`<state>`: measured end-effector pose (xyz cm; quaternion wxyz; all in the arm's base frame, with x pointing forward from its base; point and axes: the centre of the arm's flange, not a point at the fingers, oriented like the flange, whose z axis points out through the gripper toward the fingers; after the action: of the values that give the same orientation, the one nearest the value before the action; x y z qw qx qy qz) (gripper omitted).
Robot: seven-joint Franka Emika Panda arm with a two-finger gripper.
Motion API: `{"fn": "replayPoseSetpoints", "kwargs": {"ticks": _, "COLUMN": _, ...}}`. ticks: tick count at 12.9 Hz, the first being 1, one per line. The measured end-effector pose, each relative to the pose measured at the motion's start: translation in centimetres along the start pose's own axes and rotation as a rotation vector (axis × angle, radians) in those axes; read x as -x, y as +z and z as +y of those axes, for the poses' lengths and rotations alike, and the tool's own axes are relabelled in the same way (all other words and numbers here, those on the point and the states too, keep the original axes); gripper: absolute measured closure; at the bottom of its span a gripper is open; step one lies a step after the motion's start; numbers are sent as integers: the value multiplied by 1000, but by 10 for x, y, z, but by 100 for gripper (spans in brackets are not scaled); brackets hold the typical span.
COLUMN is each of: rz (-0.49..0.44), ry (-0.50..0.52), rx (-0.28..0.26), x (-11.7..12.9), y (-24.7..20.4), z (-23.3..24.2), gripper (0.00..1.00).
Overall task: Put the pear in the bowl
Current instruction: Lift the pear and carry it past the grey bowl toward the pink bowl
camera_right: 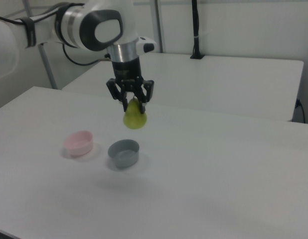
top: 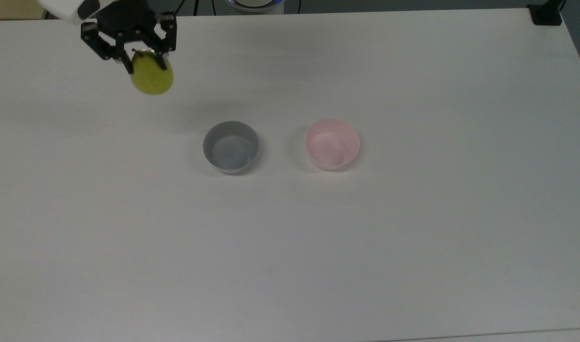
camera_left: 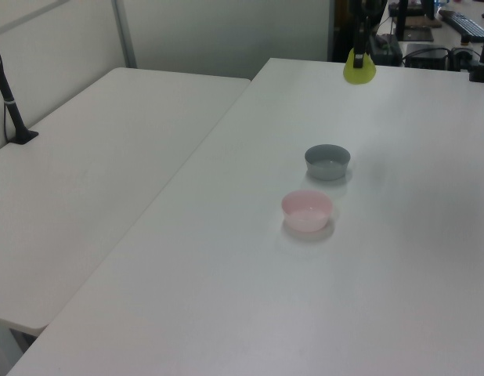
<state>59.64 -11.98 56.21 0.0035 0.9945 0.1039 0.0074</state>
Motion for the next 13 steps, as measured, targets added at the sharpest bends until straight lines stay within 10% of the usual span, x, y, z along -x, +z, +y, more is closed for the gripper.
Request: {"fn": "replayPoseSetpoints", "kwargs": {"ticks": 13, "rz": -4, "ry": 69, "rx": -75, "x": -16, "y": -37, "z": -176, "gripper": 46}}
